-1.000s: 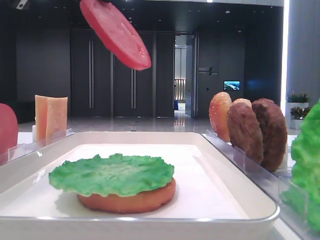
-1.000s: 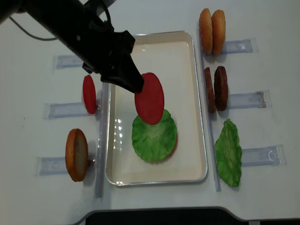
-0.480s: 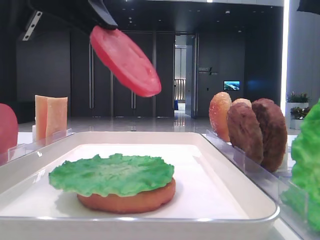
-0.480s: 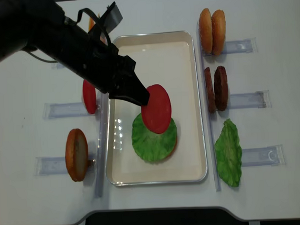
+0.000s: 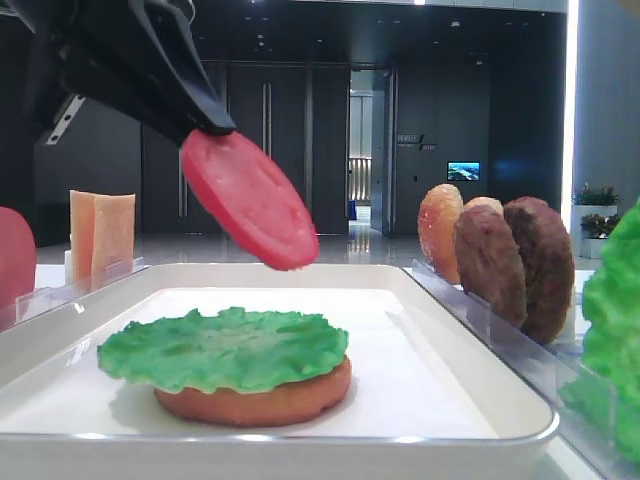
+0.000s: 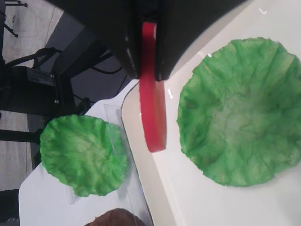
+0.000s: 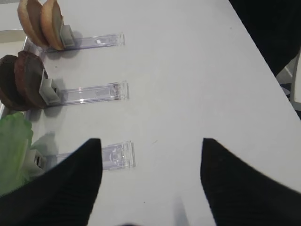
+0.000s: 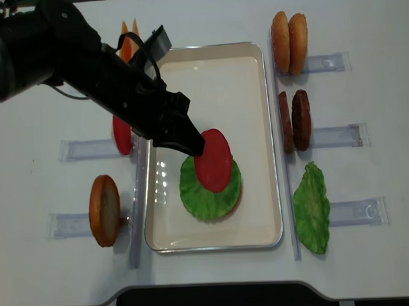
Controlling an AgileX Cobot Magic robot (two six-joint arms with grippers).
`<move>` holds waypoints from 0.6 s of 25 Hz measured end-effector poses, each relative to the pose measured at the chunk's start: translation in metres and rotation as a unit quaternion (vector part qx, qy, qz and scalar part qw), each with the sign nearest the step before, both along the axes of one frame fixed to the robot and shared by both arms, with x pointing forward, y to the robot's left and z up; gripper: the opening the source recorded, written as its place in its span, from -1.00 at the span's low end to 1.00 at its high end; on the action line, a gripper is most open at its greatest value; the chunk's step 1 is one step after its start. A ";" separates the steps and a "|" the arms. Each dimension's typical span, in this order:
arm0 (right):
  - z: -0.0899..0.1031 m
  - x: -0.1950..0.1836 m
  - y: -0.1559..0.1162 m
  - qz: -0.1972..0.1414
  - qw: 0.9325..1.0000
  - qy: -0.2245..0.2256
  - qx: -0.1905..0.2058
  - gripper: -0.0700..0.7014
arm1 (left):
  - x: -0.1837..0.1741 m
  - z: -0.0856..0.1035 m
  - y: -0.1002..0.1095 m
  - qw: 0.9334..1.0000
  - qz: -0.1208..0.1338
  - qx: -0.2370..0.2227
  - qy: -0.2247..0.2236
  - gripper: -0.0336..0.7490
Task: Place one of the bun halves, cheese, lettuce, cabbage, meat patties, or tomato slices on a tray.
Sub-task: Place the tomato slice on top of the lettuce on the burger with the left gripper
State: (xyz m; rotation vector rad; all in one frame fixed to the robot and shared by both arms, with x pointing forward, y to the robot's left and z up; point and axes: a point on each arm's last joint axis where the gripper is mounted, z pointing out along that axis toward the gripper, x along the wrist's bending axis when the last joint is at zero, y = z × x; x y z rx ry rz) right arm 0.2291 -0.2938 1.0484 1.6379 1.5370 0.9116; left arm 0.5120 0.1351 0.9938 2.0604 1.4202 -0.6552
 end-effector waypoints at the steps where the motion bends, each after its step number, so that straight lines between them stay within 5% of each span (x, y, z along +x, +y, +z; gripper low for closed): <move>1: 0.000 0.000 0.000 0.000 1.000 0.000 0.000 0.31 | 0.001 -0.002 0.000 1.000 0.001 0.000 0.002 -0.79; 15: 0.000 0.000 0.000 0.000 1.000 0.000 0.000 0.31 | 0.011 -0.026 -0.006 1.000 0.006 -0.008 0.017 -0.79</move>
